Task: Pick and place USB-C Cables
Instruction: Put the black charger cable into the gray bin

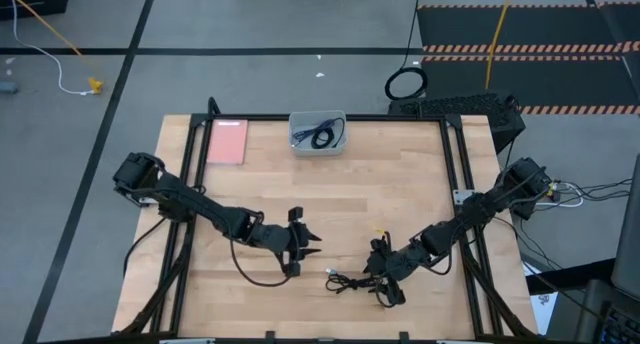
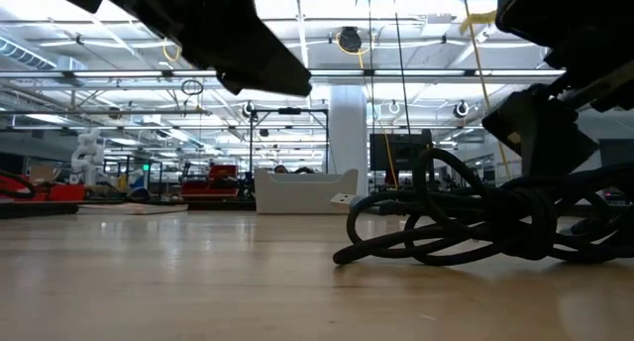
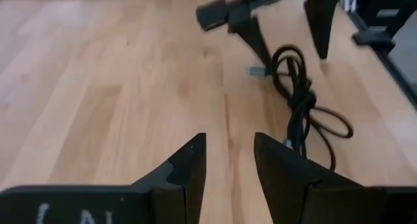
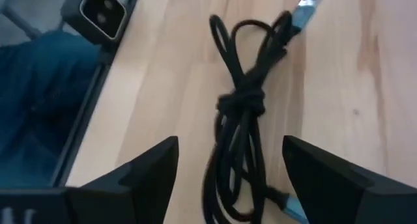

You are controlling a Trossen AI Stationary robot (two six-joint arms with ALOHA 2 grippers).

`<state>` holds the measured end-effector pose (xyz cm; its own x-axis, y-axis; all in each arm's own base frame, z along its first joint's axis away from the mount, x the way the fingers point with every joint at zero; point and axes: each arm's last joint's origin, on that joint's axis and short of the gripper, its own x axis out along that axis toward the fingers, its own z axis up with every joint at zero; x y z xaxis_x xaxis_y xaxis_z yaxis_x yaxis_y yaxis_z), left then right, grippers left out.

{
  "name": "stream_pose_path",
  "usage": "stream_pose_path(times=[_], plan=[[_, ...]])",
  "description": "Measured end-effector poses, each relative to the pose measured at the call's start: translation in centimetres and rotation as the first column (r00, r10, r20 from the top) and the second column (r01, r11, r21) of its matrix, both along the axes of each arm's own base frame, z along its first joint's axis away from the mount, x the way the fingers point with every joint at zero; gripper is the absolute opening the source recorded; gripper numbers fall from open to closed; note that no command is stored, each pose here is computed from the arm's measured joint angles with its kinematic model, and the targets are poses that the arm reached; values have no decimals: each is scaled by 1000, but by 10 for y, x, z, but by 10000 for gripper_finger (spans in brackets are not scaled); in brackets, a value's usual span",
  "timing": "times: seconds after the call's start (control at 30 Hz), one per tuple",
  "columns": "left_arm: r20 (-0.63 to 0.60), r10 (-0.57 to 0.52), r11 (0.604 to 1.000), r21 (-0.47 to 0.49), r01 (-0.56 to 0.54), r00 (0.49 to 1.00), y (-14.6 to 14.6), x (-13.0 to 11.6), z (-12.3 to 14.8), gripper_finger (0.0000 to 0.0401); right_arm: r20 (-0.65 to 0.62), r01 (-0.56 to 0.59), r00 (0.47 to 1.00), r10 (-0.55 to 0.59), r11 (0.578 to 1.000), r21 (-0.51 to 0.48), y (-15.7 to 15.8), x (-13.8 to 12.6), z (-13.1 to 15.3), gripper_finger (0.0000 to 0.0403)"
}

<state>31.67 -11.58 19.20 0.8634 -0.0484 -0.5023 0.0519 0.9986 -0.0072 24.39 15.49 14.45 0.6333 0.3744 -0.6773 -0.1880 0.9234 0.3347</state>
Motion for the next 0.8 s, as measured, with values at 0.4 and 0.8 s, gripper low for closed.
stream_pose_path(times=[0.4, 0.8], plan=[[26, 1, 1000, 11, -1, 1000, 1, 3, 0, 131, -12, -5, 1000, 5, 1000, -15, 6, 8, -23, 251], [26, 25, 999, 26, -26, 999, 11, 7, 0, 131, -11, -12, 1000, 12, 999, -30, 5, 8, -23, 127]])
